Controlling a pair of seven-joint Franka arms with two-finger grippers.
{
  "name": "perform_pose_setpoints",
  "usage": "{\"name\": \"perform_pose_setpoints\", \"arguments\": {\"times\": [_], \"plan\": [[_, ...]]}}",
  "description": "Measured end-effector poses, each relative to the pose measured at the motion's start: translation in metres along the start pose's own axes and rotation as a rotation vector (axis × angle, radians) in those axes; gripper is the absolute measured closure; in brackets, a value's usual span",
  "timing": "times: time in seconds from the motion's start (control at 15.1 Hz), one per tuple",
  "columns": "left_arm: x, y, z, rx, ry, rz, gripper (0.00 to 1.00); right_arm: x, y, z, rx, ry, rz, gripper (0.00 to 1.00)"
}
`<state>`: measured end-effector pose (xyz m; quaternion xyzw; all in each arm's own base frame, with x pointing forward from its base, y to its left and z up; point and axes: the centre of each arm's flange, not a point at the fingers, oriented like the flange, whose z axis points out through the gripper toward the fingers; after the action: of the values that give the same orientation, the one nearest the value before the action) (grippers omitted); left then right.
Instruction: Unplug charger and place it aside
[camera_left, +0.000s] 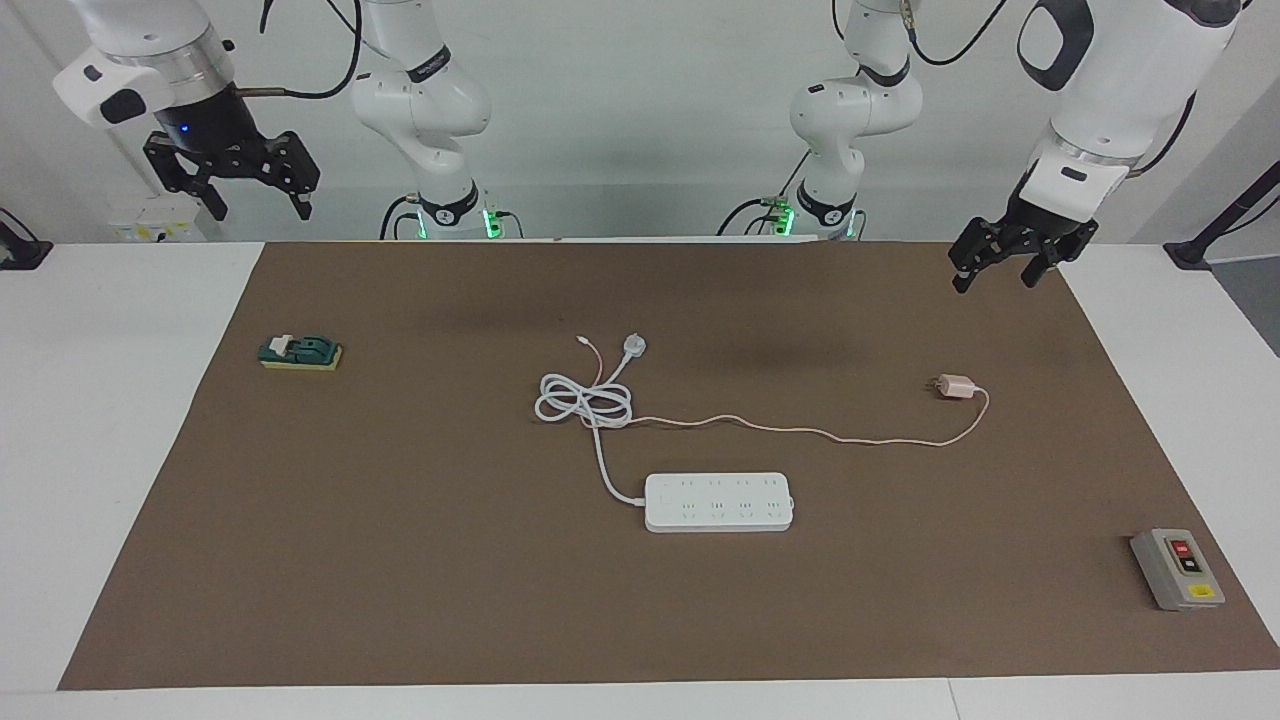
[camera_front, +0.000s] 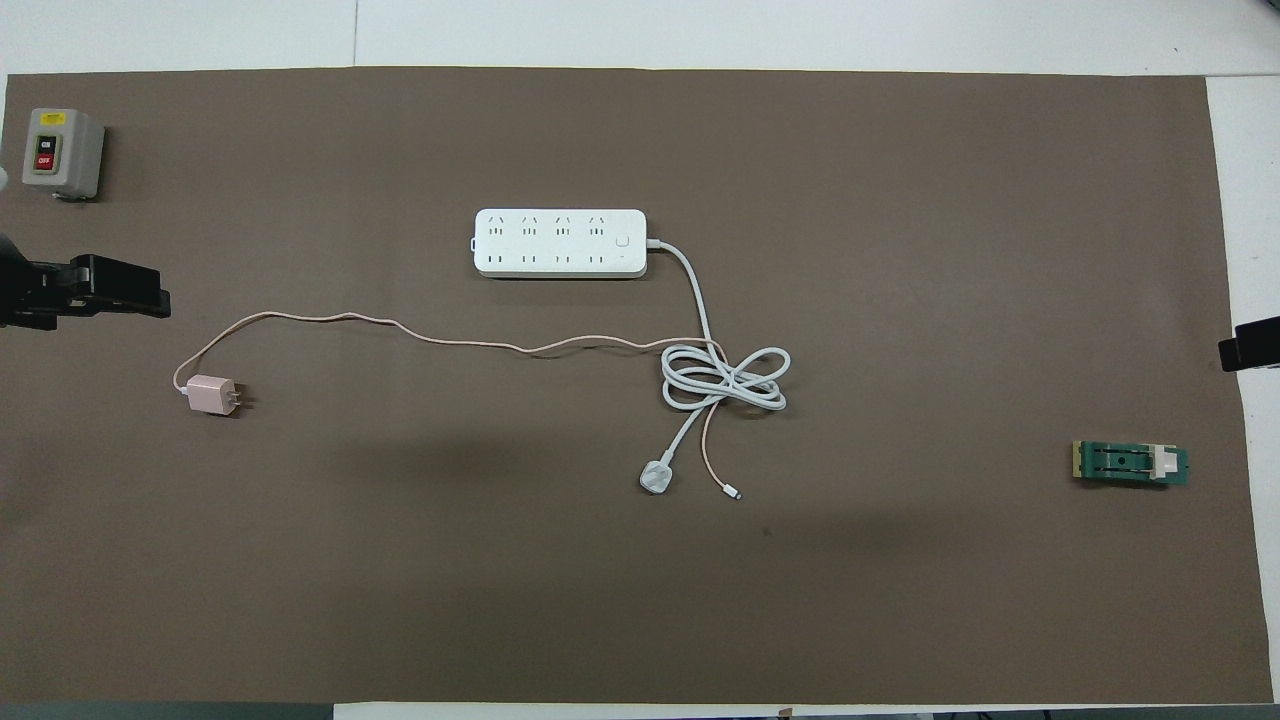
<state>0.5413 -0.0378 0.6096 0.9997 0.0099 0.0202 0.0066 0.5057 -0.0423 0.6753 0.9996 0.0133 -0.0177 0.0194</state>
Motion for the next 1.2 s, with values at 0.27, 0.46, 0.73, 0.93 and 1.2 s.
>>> {"name": "perform_pose_setpoints", "arguments": {"times": [0.27, 0.46, 0.73, 0.93, 1.2], "plan": [[-0.001, 0.018, -0.003, 0.008, 0.011, 0.036, 0.00, 0.000, 0.000, 0.000, 0.000, 0.000, 0.000, 0.00], [-0.001, 0.013, -0.003, 0.009, 0.011, 0.029, 0.00, 0.000, -0.001, 0.000, 0.000, 0.000, -0.001, 0.00], [-0.001, 0.017, -0.003, 0.009, 0.010, 0.035, 0.00, 0.000, -0.001, 0.000, 0.000, 0.001, -0.001, 0.00], [-0.002, 0.020, -0.003, 0.009, 0.008, 0.041, 0.00, 0.000, -0.001, -0.001, 0.000, 0.001, -0.001, 0.00], [-0.006, 0.020, 0.001, 0.013, -0.031, 0.042, 0.00, 0.000, -0.001, -0.001, 0.000, 0.001, -0.002, 0.00]]}}
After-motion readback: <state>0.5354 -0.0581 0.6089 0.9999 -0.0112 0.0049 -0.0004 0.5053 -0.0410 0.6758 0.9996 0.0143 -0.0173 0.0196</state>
